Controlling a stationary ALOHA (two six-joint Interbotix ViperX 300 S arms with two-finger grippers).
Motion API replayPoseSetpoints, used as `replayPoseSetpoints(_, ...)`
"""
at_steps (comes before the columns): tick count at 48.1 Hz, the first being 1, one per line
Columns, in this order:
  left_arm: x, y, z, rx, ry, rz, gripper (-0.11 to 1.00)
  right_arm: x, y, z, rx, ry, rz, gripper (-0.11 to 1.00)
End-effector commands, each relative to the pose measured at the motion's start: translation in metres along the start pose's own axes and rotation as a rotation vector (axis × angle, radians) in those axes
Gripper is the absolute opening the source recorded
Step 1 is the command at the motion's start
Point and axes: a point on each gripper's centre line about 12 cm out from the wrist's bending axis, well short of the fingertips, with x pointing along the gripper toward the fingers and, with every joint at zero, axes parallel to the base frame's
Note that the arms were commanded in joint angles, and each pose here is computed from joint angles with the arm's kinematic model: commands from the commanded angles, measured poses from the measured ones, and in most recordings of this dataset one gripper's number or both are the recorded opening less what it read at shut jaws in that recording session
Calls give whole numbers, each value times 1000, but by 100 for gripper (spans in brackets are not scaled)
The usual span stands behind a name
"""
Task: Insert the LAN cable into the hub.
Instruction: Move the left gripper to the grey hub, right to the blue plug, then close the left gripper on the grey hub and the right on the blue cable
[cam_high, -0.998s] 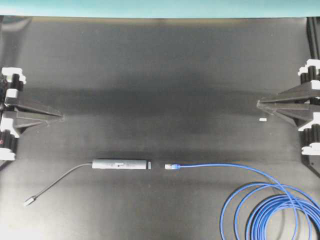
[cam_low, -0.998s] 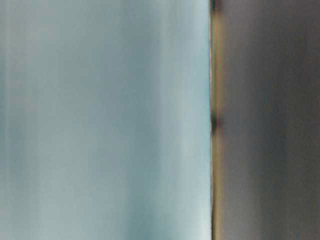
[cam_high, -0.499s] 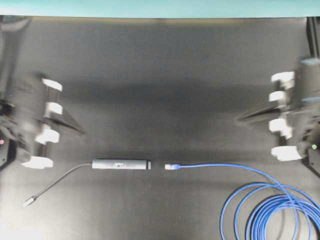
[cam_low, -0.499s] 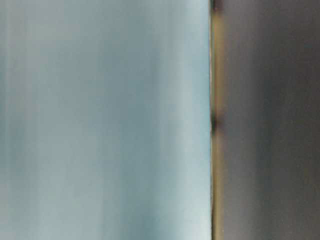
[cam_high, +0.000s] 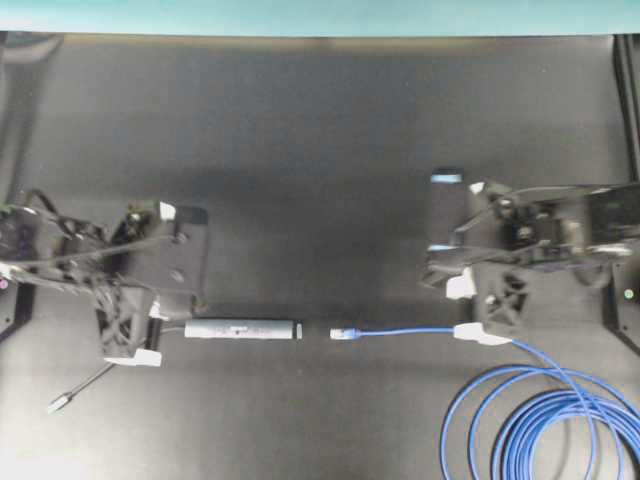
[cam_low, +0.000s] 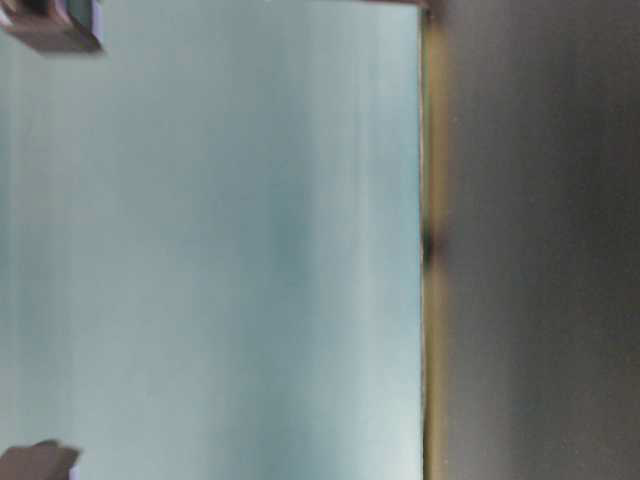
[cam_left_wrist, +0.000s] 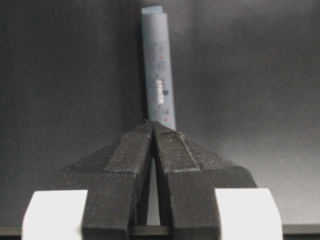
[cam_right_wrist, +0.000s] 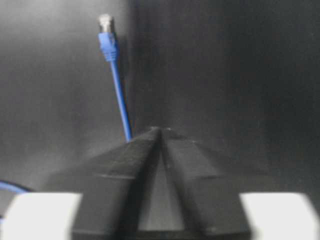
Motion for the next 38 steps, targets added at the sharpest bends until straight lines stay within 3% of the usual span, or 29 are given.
replayPoseSetpoints(1, 0, -1, 9, 2, -43, -3, 1, 3, 7, 5, -19, -23, 13, 27)
replayPoseSetpoints(5, 5, -1, 5, -1, -58, -5, 11, 6, 8, 3, -19, -41, 17, 53)
replayPoseSetpoints(10, 10, -2, -2, 1, -92, -10, 42, 9, 10, 1, -31, -84, 23, 79)
replayPoseSetpoints(15, 17, -3, -13, -19, -168, -20, 73, 10, 11, 1, -25, -150, 30, 80)
replayPoseSetpoints(19, 19, -2, -20, -57, -263, -30, 88, 11, 10, 0, -21, -220, 36, 78)
replayPoseSetpoints(24, 20, -2, -33, -120, -399, -53, 83, 9, 10, 0, -19, -302, 44, 78)
replayPoseSetpoints(30, 22, -2, -53, -187, -490, -83, 82, 5, 8, -2, -16, -376, 49, 78)
replayPoseSetpoints(38, 35, 0, -76, -212, -522, -93, 82, -1, 8, -7, -15, -417, 54, 78)
